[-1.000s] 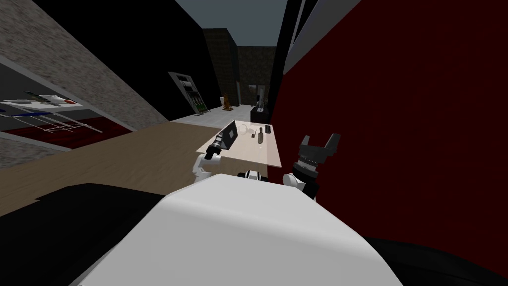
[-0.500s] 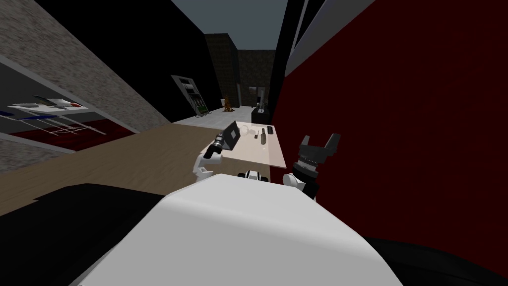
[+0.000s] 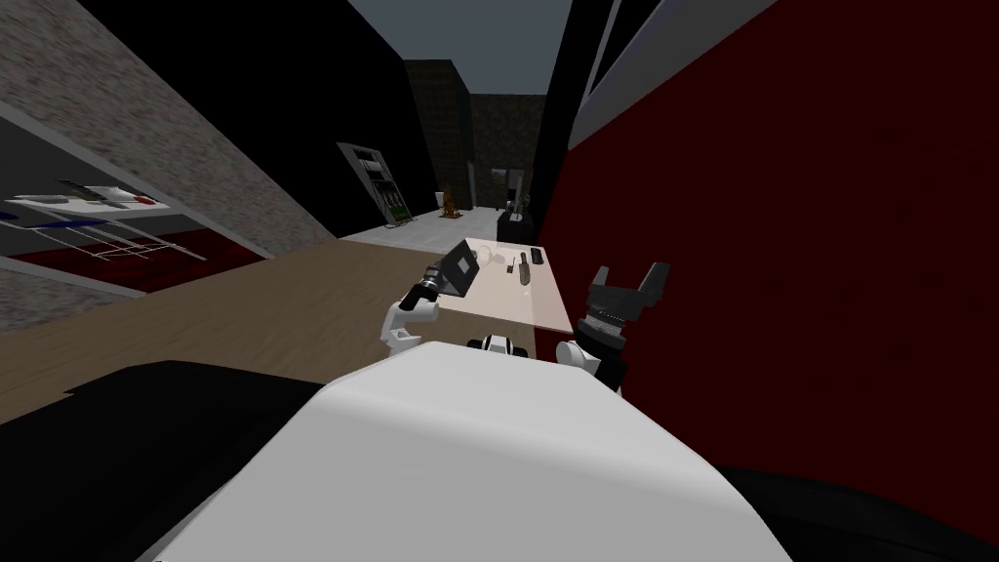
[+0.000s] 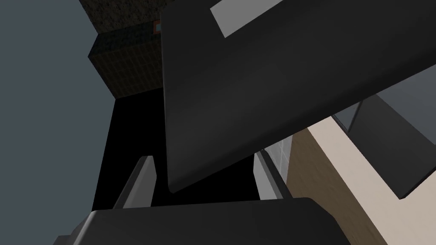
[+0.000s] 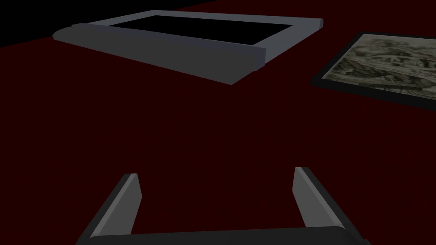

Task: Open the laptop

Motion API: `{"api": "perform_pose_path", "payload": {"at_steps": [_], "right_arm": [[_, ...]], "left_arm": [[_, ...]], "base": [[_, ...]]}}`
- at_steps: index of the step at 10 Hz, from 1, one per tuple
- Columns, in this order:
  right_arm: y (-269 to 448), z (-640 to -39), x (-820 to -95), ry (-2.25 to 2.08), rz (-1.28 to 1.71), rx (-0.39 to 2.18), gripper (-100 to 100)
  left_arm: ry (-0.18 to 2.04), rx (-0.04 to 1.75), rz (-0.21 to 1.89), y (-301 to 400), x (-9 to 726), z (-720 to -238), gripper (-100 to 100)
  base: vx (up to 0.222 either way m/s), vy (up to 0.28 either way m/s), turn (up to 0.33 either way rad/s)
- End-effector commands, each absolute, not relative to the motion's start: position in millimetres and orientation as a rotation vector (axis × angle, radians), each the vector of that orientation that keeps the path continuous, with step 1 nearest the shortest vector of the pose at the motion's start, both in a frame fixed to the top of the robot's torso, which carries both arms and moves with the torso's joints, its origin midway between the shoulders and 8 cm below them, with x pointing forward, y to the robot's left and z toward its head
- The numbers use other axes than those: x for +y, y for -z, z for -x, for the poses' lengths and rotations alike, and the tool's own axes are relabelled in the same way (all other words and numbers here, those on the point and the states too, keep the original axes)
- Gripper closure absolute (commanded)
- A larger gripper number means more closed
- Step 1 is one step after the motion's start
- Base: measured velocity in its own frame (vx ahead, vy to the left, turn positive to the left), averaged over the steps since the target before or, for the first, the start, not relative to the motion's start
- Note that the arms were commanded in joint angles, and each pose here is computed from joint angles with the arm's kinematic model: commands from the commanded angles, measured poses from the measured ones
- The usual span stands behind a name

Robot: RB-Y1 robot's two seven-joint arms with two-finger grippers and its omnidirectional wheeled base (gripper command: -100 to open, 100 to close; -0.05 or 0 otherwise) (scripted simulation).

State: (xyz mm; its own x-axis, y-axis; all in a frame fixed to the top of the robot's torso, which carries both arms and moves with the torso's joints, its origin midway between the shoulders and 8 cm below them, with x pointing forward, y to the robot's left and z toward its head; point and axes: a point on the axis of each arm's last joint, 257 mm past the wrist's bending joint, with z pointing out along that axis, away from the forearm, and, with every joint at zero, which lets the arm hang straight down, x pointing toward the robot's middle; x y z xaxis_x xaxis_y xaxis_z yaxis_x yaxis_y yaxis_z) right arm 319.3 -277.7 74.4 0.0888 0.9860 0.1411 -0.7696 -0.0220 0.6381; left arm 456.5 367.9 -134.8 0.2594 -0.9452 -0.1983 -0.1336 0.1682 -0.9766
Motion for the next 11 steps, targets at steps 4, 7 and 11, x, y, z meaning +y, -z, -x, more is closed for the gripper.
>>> {"api": "perform_pose_path", "payload": {"at_steps": [4, 7, 11], "right_arm": [[-74.4, -319.3, -277.8, -1.462, -0.669, 0.409, 0], [-74.4, -319.3, -277.7, -1.462, -0.669, 0.409, 0], [-74.4, -319.3, -277.7, -1.462, -0.669, 0.409, 0]], "left_arm": [[0.990, 1.107, 1.471, 167.8, 347.1, -469.3, 100], [1.076, 1.073, 1.574, 183.3, 333.8, -475.4, 100], [1.191, 1.029, 1.696, 214.2, 318.2, -482.4, 100]], "base": [[-0.012, 0.127, 0.024], [-0.010, 0.104, 0.018], [-0.003, 0.098, 0.021]]}}
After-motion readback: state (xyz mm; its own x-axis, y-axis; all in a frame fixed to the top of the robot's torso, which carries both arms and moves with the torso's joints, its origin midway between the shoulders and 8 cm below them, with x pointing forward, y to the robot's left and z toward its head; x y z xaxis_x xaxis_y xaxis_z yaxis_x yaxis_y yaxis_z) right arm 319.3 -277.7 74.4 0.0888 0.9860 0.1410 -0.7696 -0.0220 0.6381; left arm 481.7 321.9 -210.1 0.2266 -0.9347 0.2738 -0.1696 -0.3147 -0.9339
